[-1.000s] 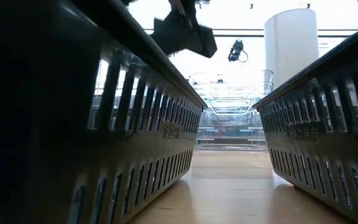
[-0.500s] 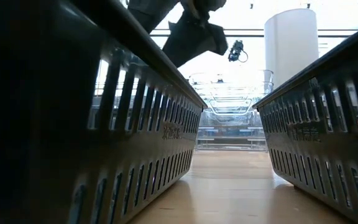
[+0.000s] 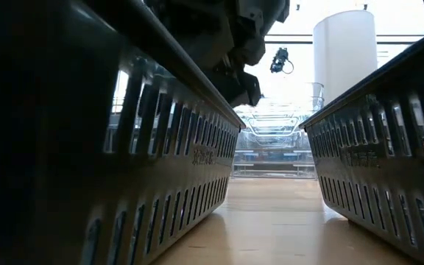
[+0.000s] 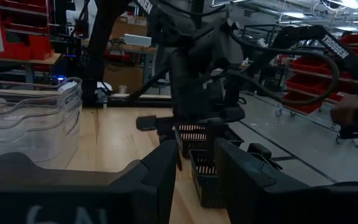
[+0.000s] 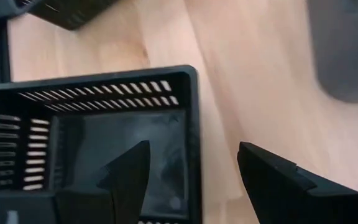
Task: Stack baskets by color
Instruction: Stack the middle black bin on the right black bin
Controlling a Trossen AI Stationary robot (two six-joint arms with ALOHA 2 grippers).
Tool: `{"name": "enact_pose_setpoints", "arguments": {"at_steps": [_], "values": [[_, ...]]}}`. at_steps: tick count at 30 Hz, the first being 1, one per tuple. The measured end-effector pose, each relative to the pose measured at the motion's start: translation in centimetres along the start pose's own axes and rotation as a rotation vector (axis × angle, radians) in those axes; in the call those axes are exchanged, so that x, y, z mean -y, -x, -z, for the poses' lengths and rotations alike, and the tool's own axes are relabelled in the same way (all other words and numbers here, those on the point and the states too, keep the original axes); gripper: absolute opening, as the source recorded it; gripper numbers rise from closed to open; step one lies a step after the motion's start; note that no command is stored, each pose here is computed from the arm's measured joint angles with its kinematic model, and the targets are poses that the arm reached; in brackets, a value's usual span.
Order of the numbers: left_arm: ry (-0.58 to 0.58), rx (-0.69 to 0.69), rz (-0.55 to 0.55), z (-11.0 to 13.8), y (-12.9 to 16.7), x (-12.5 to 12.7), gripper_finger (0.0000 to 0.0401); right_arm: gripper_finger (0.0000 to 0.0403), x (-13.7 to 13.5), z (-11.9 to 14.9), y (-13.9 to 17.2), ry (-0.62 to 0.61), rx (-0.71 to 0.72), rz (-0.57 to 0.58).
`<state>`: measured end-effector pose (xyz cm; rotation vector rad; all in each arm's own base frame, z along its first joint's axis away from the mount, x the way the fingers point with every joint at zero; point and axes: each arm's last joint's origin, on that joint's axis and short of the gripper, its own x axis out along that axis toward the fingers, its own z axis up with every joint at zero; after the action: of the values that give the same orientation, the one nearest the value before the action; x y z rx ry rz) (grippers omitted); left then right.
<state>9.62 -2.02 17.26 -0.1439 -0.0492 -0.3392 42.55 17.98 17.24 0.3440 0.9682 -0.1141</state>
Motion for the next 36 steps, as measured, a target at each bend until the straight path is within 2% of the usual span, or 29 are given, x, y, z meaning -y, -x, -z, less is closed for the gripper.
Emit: {"name": "enact_pose_setpoints", "arguments": {"at_steps": [3, 12, 16, 22, 31, 36], "values": [[0.0, 0.0, 0.0, 0.0, 0.0, 0.0, 0.0117, 0.0247, 0.0, 0.2, -0.3, -0.008, 0.015, -0.026], [0.0, 0.0, 0.0, 0.0, 0.0, 0.0, 0.0117, 0.0233, 1.2, 1.4, -1.2, -0.033, -0.026, 0.03], [0.0, 0.0, 0.0, 0.0, 0.0, 0.0, 0.0117, 0.02, 1.8, 1.3, -1.2, -0.06, -0.039, 0.06], [0.0, 0.0, 0.0, 0.0, 0.0, 0.0, 0.0117, 0.0127, 3.1, 1.2, -1.3, -0.097, -0.105, 0.099], [0.0, 0.0, 0.0, 0.0, 0.0, 0.0, 0.0117, 0.0015, 3.6, 0.0, -1.2, -0.123, -0.146, 0.012], [0.0, -0.001, 0.0, 0.0, 0.0, 0.0, 0.0117, 0.0013, 3.0, -0.9, -0.6, -0.094, -0.133, -0.012]]}}
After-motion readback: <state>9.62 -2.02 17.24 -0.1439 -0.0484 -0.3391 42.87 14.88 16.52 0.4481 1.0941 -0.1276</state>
